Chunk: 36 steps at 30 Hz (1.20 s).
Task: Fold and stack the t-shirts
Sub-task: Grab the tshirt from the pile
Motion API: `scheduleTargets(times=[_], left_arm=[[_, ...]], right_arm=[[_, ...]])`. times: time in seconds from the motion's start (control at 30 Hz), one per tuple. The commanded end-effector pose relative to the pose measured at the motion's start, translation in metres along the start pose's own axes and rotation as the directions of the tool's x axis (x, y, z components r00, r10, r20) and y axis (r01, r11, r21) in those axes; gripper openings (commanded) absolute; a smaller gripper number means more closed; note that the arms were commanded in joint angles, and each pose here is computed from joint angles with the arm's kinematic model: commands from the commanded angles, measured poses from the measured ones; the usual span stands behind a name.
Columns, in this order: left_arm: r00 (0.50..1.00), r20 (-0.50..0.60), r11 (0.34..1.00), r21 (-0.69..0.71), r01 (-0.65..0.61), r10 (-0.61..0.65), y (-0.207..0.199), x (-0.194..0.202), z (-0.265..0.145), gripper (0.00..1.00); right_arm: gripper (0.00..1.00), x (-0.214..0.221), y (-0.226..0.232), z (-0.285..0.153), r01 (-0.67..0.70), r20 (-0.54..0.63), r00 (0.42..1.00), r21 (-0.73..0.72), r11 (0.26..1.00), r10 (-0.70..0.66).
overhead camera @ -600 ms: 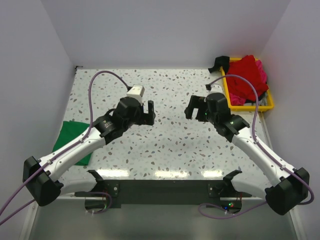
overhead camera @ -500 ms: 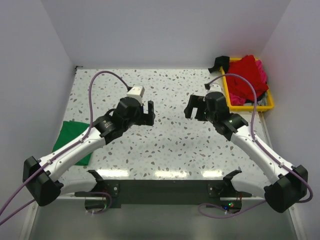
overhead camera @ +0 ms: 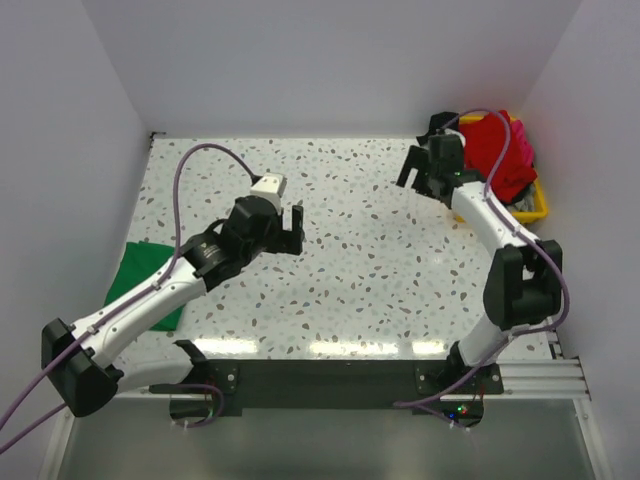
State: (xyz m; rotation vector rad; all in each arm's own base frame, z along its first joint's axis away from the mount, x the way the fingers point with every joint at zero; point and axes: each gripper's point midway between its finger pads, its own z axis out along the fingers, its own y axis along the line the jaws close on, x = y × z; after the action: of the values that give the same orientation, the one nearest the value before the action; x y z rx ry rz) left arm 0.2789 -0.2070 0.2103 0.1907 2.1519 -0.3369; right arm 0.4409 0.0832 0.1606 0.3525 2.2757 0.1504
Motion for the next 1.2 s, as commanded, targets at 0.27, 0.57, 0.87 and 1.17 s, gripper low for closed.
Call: scheduleTargets(times=[0.27,0.57,0.87,1.17], left_arm=[[0.995,0.104,0.999,-0.045,-0.002,0.007,0.024,-0.019,-0.029,1.00],[0.994,0.110,0.999,-0.039,0.008,-0.004,0.027,-0.013,-0.030,1.00],[0.995,0.100,0.999,-0.042,0.001,0.003,0.031,-0.007,-0.026,1.00],[0.997,0.077,0.999,-0.045,0.012,-0.008,0.036,-0.003,-0.019,1.00]], right_arm=[[0.94,-0.125,-0.137,0.043,-0.434,0.261,0.881,0.112,0.894,0.395],[0.89,-0.136,-0.197,0.047,-0.549,0.339,0.814,0.181,0.816,0.472],[0.84,-0.126,-0.212,0.075,-0.534,0.312,0.832,0.229,0.814,0.458],[0.45,-0.119,-0.210,0.093,-0.542,0.289,0.830,0.209,0.814,0.478]])
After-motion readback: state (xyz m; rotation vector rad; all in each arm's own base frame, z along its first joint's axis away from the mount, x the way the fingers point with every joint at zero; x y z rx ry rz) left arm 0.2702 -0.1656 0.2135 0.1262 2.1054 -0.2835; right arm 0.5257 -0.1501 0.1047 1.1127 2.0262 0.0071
